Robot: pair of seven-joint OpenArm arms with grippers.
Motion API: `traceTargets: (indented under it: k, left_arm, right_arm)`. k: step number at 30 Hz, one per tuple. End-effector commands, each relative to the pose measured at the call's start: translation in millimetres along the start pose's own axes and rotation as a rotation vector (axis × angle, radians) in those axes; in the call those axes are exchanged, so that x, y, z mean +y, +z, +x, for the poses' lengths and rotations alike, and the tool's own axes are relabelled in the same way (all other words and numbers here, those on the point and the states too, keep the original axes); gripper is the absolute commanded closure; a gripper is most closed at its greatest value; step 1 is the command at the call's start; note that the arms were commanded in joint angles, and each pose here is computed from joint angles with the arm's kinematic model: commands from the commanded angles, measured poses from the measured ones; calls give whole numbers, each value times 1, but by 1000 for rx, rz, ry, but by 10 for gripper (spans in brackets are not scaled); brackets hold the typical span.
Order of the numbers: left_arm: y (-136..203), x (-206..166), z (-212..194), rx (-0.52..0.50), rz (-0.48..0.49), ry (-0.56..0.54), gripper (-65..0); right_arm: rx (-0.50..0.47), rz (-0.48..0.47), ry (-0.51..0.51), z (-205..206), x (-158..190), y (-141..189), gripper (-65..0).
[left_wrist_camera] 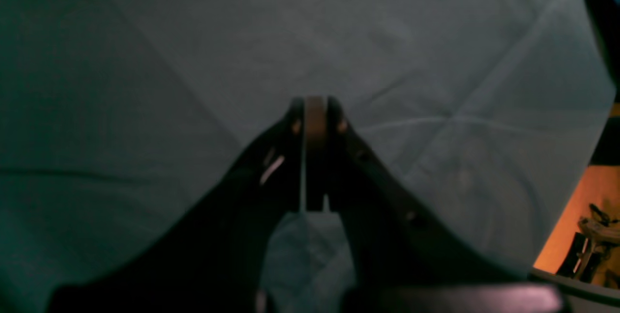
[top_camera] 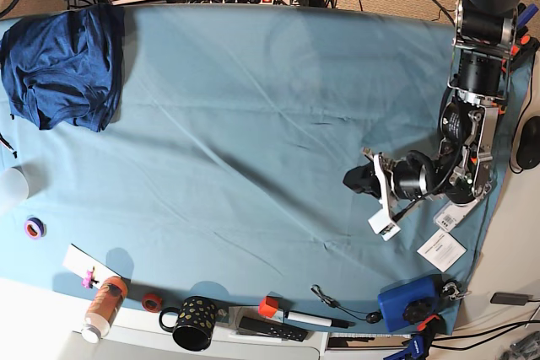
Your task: Layout the t-shirt on the table in an organized manner, then fold the t-shirt properly
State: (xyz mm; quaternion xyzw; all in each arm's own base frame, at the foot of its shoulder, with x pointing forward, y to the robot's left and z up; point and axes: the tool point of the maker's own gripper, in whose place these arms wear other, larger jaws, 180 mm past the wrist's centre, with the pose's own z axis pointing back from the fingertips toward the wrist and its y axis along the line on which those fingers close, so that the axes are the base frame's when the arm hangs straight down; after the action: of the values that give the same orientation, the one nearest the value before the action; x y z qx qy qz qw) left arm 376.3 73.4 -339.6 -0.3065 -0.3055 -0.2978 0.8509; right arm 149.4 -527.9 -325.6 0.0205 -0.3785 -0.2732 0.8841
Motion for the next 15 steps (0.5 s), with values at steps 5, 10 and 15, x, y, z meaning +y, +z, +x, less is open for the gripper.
traceTargets:
  k: [5,10,15]
  left_arm:
    - [8,0,24,-64,-5,-27,0]
    - [7,0,23,-62,-5,-25,0]
    - [5,-2,14,-54,-11,-11,0]
  right_arm:
    - [-150,-72,7,48,-10,10,0]
    - [-334,398,-148,90,64,38,0]
    - [-295,464,-197,65,76,28,0]
